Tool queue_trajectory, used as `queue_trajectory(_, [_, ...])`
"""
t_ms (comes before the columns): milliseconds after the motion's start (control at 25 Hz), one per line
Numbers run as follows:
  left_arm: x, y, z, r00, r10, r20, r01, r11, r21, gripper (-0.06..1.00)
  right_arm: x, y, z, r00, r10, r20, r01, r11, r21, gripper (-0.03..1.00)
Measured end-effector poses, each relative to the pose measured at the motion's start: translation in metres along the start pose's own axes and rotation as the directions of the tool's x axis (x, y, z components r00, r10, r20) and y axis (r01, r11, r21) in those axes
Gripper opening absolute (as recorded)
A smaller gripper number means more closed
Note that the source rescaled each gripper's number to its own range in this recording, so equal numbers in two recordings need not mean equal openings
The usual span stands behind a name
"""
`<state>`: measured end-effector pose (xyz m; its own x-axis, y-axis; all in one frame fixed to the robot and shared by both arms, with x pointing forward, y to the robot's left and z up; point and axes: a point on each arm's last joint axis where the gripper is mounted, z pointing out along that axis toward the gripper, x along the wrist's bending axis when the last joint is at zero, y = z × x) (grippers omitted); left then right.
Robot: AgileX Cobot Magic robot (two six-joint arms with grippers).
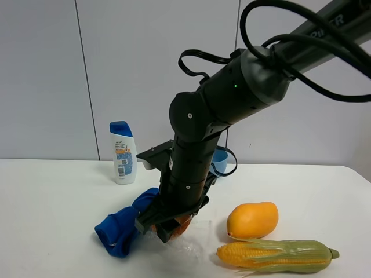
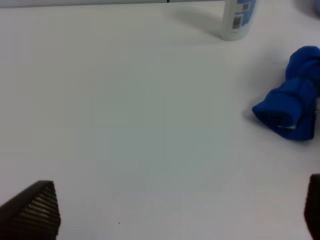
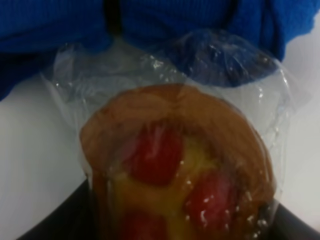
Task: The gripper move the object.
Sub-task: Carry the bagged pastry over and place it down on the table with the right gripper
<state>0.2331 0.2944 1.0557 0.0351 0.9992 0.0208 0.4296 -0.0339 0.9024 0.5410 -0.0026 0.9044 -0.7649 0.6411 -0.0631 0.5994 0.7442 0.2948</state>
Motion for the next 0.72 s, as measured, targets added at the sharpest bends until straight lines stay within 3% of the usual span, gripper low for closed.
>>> queue_trajectory(720, [0.0000,0.0000,0.0000,1.000,0.000,0.000,0.000,1.000,0.000,1.00,0.0000,-0.0097,0.0081,1.000,-0.013,0.002,0.012,0.995,0.099,0.00])
